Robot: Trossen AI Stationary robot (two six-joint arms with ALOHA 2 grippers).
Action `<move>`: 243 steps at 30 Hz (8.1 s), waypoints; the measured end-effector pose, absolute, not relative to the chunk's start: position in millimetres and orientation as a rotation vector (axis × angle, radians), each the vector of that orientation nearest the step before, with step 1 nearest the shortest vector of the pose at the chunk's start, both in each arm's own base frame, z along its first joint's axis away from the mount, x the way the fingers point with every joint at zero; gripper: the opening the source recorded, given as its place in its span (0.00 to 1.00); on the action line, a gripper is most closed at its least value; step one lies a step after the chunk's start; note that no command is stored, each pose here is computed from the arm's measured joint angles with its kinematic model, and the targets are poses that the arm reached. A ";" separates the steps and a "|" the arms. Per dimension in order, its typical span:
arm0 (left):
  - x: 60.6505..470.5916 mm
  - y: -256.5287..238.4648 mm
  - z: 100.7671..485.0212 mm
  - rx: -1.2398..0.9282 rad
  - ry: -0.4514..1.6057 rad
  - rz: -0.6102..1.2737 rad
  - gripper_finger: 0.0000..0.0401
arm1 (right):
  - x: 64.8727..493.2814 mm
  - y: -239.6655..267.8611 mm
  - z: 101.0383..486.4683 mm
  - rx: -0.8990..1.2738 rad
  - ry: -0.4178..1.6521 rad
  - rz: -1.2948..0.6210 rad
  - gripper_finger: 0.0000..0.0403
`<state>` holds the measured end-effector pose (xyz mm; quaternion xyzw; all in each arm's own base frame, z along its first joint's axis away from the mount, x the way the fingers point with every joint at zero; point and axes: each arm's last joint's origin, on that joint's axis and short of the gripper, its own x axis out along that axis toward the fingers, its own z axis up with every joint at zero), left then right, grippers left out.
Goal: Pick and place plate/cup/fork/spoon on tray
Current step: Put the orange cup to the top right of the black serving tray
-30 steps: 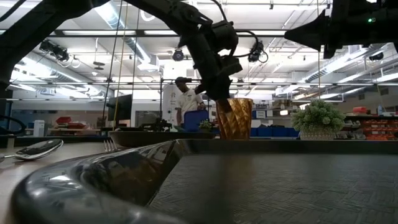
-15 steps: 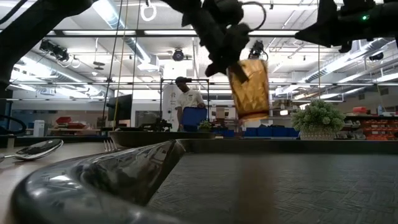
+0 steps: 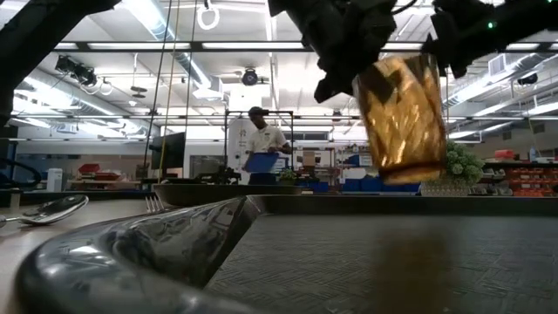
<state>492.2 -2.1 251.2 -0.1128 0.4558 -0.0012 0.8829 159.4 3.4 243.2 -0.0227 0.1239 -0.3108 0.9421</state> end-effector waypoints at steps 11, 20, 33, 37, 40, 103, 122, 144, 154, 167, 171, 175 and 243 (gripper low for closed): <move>504.1 -44.3 222.5 -0.163 0.957 -0.022 0.04 | 148.7 8.2 271.7 0.097 0.428 -0.566 0.02; 506.2 -52.7 218.6 -0.146 0.949 -0.040 0.06 | 153.3 17.7 260.5 0.291 0.607 -0.361 0.02; 510.2 -55.9 215.7 -0.093 0.912 -0.074 0.32 | 152.7 22.4 255.4 0.339 0.653 -0.364 0.02; 510.6 -60.3 216.7 -0.073 0.898 -0.091 0.33 | 152.6 22.4 255.4 0.347 0.652 -0.368 0.02; 510.6 -64.0 217.1 -0.058 0.893 -0.122 0.33 | 152.6 22.4 255.4 0.346 0.653 -0.368 0.02; 486.9 -113.2 137.4 -0.330 0.570 -0.012 0.43 | 160.7 49.4 274.5 0.171 0.746 -0.033 0.02; 520.9 -124.2 114.0 -0.302 0.387 0.062 0.43 | 141.4 53.9 303.1 0.143 0.833 -0.076 0.02; 552.1 -141.2 118.5 -0.313 0.430 -0.115 0.43 | 140.7 53.0 302.8 0.125 0.834 -0.091 0.02; 560.9 -119.2 110.5 -0.304 0.329 0.007 0.43 | 139.4 52.0 303.8 0.115 0.823 -0.096 0.02; 564.7 -108.8 118.5 -0.364 0.359 -0.211 0.43 | 137.4 52.1 304.2 0.119 0.834 -0.065 0.02; 563.0 -121.6 118.3 -0.296 0.320 -0.160 0.43 | 138.0 52.0 304.5 0.119 0.827 -0.073 0.02; 565.2 -126.1 115.9 -0.263 0.221 -0.117 0.43 | 138.6 52.3 305.1 0.131 0.817 -0.075 0.02; 575.2 -74.2 104.7 -0.196 0.179 -0.001 0.43 | 136.6 50.8 307.7 0.140 0.788 -0.090 0.02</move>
